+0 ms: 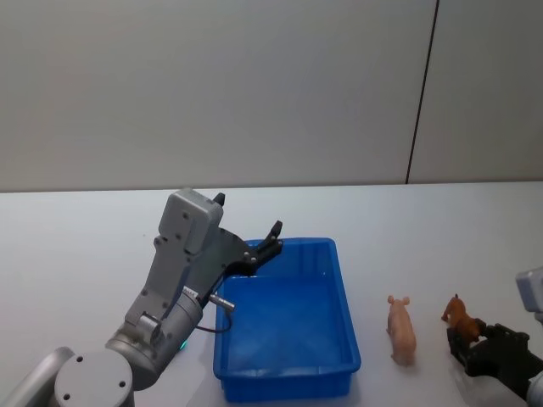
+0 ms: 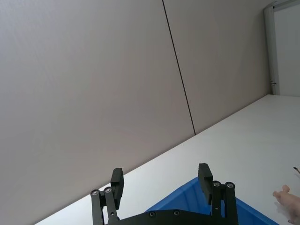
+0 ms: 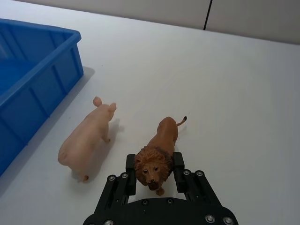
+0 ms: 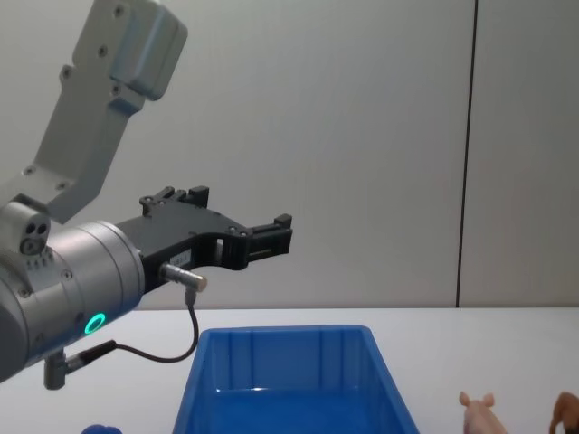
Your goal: Pick up the two dolls from the table and place them into the box.
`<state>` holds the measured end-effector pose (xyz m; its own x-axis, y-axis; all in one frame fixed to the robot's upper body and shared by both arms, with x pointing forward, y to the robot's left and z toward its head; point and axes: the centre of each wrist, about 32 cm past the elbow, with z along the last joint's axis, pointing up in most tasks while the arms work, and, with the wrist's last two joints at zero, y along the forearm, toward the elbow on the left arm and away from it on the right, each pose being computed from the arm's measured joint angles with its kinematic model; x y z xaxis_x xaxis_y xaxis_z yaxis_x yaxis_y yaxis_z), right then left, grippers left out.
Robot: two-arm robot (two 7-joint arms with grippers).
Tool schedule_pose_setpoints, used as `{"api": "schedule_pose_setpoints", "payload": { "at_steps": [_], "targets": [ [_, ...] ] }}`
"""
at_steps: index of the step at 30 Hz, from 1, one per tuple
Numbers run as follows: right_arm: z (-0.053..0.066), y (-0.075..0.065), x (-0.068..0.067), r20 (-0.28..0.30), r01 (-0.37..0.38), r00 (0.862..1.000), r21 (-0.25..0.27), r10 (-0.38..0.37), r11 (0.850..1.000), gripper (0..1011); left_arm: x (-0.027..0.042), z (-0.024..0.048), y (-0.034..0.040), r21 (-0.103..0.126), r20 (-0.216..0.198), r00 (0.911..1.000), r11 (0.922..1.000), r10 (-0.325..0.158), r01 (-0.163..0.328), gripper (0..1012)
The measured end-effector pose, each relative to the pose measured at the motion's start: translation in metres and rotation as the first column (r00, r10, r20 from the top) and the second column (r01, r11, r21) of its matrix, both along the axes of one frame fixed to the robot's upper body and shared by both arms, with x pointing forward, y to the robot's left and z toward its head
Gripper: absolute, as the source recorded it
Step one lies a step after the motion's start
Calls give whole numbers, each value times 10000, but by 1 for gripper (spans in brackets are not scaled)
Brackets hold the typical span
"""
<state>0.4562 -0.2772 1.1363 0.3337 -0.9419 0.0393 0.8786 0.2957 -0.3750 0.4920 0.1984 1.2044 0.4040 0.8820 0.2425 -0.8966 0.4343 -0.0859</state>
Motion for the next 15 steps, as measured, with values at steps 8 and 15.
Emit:
{"api": "schedule_pose_setpoints", "payload": {
  "at_steps": [8, 15],
  "targets": [
    [92, 60, -1, 774, 53, 9970, -203, -37, 9998, 439, 0, 0, 0, 0, 0, 10000, 10000, 0, 0, 1001],
    [262, 143, 29, 1640, -162, 9863, -239, 199, 9996, 439, 0, 0, 0, 0, -1, 10000, 10000, 1, -1, 1001]
  ]
}}
